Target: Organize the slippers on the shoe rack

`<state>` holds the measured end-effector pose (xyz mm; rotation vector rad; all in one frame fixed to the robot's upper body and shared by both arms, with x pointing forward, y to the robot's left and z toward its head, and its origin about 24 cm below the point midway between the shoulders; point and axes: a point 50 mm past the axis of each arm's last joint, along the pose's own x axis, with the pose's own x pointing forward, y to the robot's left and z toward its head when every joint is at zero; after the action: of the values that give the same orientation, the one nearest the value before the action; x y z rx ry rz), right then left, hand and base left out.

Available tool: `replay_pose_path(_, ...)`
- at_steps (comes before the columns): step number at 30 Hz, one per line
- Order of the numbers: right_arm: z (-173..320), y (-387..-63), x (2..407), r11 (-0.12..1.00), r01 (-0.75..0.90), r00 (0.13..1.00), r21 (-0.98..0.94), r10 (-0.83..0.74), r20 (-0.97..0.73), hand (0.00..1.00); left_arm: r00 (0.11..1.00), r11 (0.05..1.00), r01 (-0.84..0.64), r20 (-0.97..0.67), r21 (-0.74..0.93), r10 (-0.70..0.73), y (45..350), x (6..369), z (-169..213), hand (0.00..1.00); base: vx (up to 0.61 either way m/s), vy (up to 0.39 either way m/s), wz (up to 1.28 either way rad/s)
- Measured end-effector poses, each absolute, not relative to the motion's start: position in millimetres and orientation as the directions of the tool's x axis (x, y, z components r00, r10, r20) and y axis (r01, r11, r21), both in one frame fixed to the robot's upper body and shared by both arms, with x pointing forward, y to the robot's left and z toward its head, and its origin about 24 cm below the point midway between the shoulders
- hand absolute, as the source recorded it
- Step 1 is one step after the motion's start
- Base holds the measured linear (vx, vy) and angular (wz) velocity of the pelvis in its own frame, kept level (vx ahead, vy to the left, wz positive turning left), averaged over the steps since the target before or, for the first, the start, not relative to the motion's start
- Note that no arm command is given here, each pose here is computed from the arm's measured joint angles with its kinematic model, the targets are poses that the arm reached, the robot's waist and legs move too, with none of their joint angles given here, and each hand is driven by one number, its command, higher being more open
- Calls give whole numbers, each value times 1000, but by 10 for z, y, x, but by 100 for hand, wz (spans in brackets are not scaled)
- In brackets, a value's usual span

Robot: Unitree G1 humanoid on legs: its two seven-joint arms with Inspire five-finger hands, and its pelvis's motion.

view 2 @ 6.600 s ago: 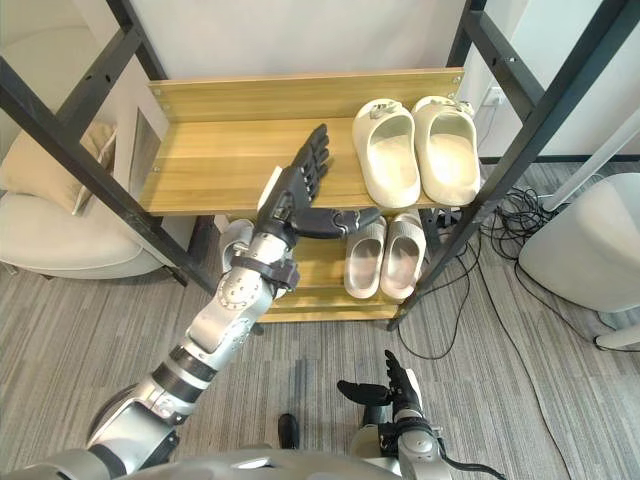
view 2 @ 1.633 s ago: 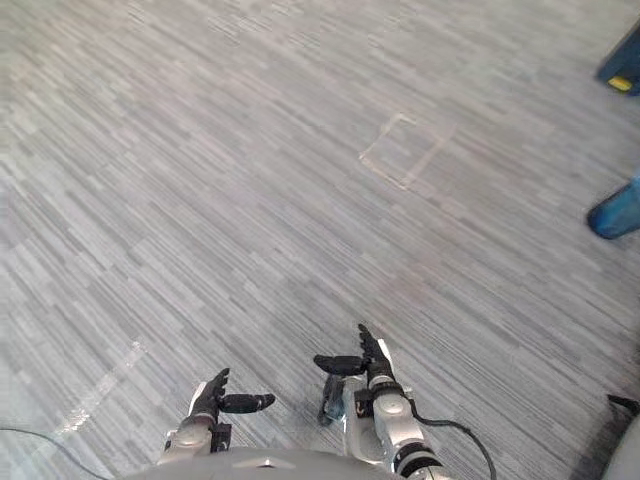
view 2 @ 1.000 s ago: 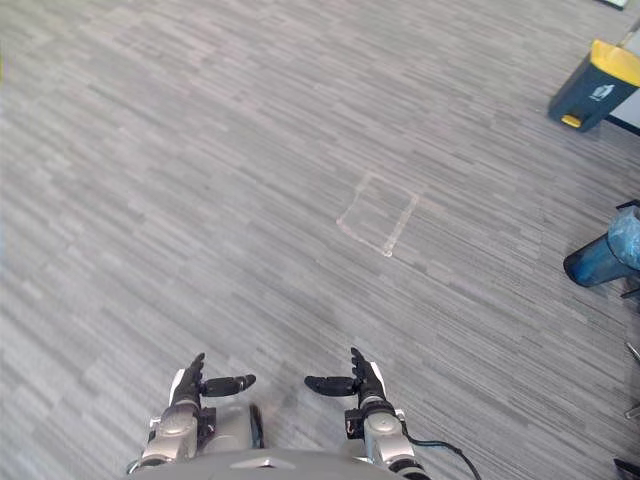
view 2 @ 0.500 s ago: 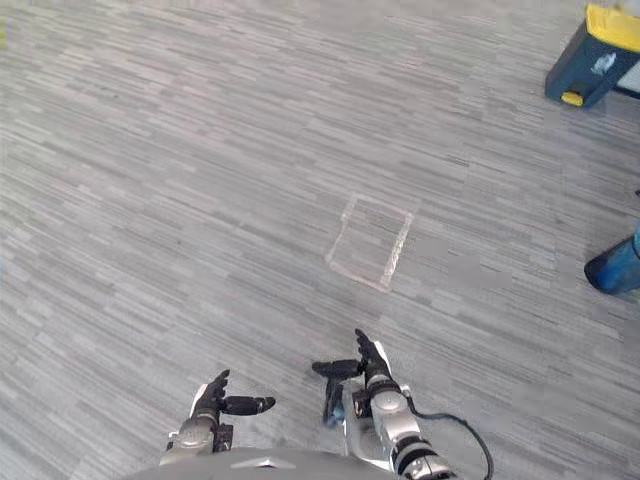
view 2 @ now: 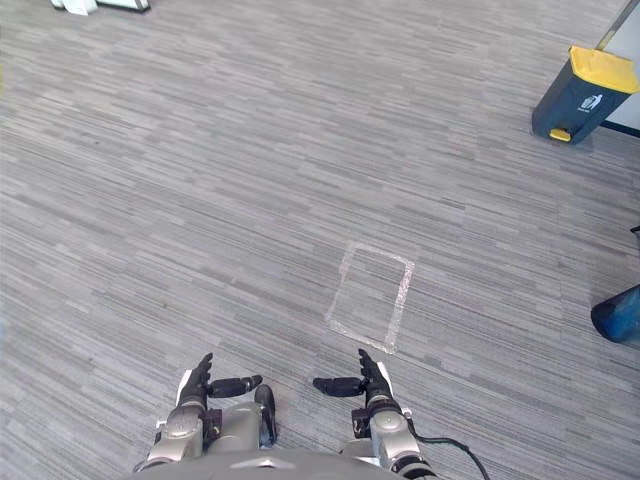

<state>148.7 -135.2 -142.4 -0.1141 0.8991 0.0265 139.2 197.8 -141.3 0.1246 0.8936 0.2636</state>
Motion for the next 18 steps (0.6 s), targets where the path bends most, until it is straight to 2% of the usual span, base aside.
replay_pose_path(3,-1417,-1355,1525,993,-79,625,-91,-22,-780,100,575,961,-156,-770,227,275,1977,1314,-1447,100,299,189,-53)
replay_pose_path(8,-1372,-1334,1631,991,-95,652,-93,-9,-758,100,546,963,-151,-793,223,270,1957,1212,-1492,100,387,104,-2)
replay_pose_path(12,-1362,-1330,1661,989,-106,659,-100,-6,-753,100,536,961,-166,-798,220,276,1977,1178,-1499,100,458,-70,11)
replay_pose_path(18,-1369,-1471,1656,984,-108,650,-140,-37,-759,100,528,973,-158,-818,168,227,1796,1166,-1536,100,442,-167,-10)
